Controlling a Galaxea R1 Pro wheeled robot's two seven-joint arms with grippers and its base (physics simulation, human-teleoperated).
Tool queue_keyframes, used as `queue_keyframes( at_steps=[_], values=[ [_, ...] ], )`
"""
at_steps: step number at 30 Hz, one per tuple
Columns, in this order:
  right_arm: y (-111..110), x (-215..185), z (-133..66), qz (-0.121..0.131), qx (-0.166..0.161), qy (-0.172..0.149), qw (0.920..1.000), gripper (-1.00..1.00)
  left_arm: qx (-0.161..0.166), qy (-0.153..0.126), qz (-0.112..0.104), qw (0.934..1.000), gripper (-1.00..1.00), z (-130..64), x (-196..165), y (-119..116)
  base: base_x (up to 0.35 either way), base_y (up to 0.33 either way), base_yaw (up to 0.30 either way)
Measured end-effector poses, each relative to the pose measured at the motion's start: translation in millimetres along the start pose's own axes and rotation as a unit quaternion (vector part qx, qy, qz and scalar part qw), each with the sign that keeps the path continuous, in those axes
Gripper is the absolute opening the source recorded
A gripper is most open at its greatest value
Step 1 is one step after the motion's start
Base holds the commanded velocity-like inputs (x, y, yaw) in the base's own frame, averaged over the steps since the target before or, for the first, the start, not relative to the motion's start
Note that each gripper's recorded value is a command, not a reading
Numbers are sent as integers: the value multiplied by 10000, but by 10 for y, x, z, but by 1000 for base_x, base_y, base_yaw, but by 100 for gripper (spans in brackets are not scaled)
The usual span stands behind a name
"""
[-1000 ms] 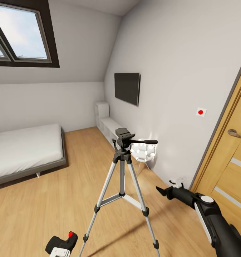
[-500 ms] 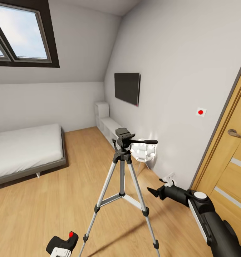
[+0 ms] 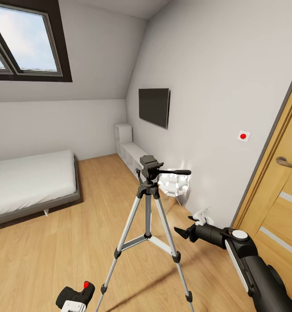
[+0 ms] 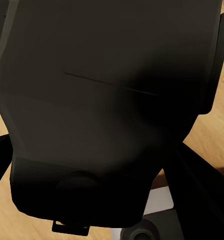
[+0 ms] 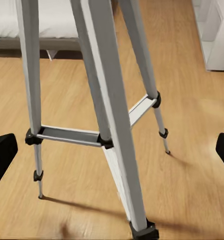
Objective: Attach the digital camera to the camera tripod in the bedroom.
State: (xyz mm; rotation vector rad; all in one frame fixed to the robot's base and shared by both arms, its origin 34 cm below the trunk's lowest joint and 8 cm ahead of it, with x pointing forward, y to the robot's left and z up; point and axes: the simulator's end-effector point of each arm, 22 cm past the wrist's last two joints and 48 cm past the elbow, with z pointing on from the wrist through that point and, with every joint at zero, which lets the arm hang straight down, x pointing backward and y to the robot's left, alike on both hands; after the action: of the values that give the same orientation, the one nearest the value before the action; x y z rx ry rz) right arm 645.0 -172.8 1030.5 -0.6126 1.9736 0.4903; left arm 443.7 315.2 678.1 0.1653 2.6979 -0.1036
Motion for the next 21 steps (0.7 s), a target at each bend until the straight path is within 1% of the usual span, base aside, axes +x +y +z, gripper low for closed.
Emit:
queue_keyframes(
  at_steps=[3,4,9,14,21],
  values=[
    [169,11,77,-103,-177,63,9998,100,2,-1,1,10000,-100,0,-1,-2,0,0,0],
    [299,32,129,-145,-310,139,9993,100,5,1,2,10000,-100,1,1,-8,0,0,0],
    [328,34,147,-114,-343,212,9991,100,5,0,4,10000,-100,1,1,-8,0,0,0],
    [309,7,156,-33,-334,288,9990,100,-1,-1,3,10000,-100,0,3,2,0,0,0],
    [319,-110,187,17,-361,228,9991,100,11,-2,7,10000,-100,3,1,-17,0,0,0]
  ],
)
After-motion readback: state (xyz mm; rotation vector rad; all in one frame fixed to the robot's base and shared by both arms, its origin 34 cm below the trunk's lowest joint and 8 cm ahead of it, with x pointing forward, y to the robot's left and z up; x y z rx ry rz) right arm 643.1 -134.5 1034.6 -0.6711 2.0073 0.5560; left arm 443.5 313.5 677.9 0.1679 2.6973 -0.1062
